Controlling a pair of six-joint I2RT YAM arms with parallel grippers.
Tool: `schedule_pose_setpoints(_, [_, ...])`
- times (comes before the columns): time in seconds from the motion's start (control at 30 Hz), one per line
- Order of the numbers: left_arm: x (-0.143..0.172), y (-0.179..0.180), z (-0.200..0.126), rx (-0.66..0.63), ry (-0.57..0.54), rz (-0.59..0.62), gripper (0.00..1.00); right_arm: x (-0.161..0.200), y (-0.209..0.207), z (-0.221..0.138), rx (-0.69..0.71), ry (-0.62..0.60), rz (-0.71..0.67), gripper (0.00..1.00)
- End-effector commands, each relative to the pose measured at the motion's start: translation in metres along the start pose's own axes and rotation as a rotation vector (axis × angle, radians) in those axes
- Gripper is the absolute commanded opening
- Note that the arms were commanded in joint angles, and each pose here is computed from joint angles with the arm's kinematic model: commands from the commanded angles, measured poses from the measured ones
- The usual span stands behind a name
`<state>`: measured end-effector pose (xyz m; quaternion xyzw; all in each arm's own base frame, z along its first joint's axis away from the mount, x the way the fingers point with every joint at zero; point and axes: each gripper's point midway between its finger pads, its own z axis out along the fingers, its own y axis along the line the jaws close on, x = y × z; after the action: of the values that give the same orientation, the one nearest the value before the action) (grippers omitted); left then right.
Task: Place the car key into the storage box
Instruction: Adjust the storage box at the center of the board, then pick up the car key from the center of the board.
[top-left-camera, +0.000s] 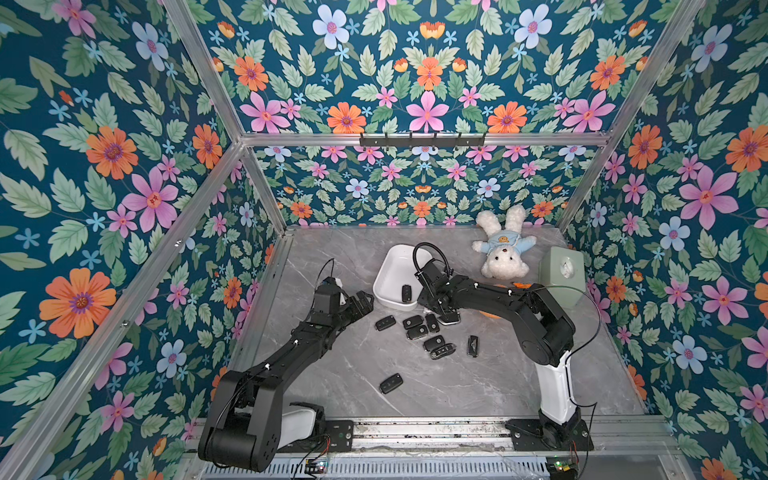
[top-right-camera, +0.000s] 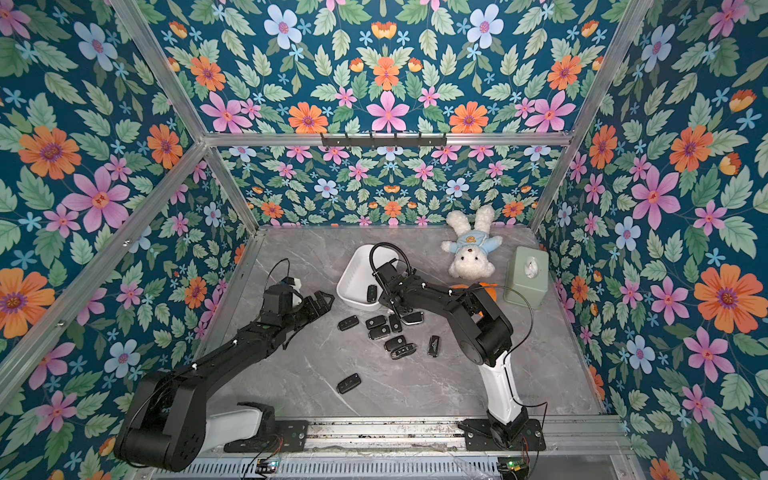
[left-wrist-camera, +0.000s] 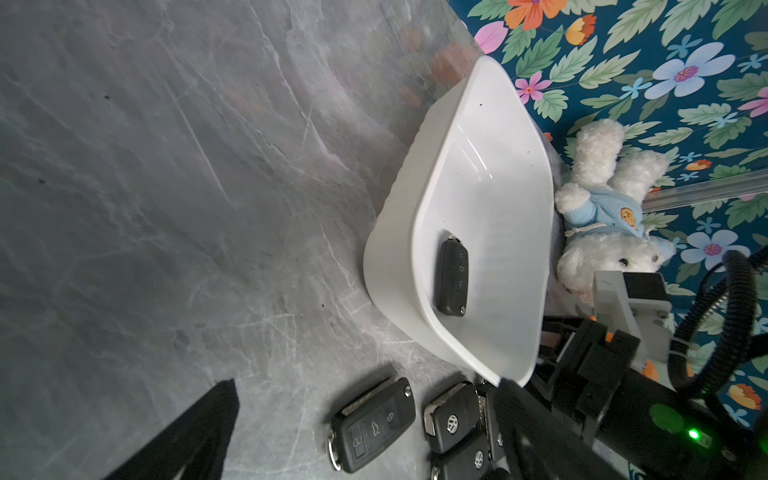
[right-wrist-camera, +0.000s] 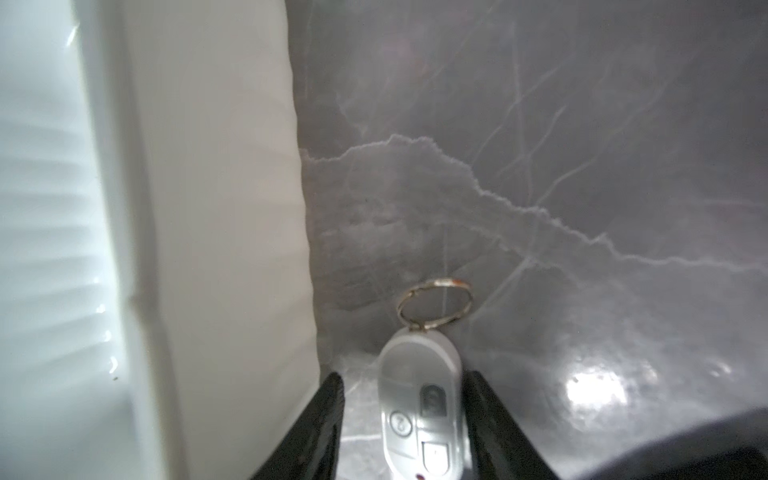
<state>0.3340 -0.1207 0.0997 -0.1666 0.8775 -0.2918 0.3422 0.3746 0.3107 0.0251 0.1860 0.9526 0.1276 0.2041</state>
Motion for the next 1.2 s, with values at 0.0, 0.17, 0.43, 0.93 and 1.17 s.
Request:
schedule_pose_setpoints(0.0, [-0.003,-0.001,-0.001,0.000,-0.013,0.016,1.00,0.015,-0.030,0.007,0.140,0.033,-0.067,0.50])
schedule_pose_setpoints(0.17, [-0.003,-0.001,-0.001,0.000,-0.014,0.014,1.00,0.018,-0.037,0.011,0.180,0.033,-0.095,0.50])
schedule_pose_setpoints(0.43, [-0.004,0.000,-0.002,-0.005,-0.018,0.013,1.00,0.022,-0.048,0.016,0.243,0.033,-0.150,0.49])
schedule_pose_setpoints(0.93, [-0.007,0.000,-0.004,-0.011,-0.028,0.014,1.00,0.034,-0.052,0.004,0.258,0.047,-0.211,0.49])
schedule_pose_setpoints(1.17, [-0.009,-0.002,-0.005,-0.012,-0.029,0.016,1.00,0.032,-0.056,0.001,0.279,0.041,-0.227,0.48])
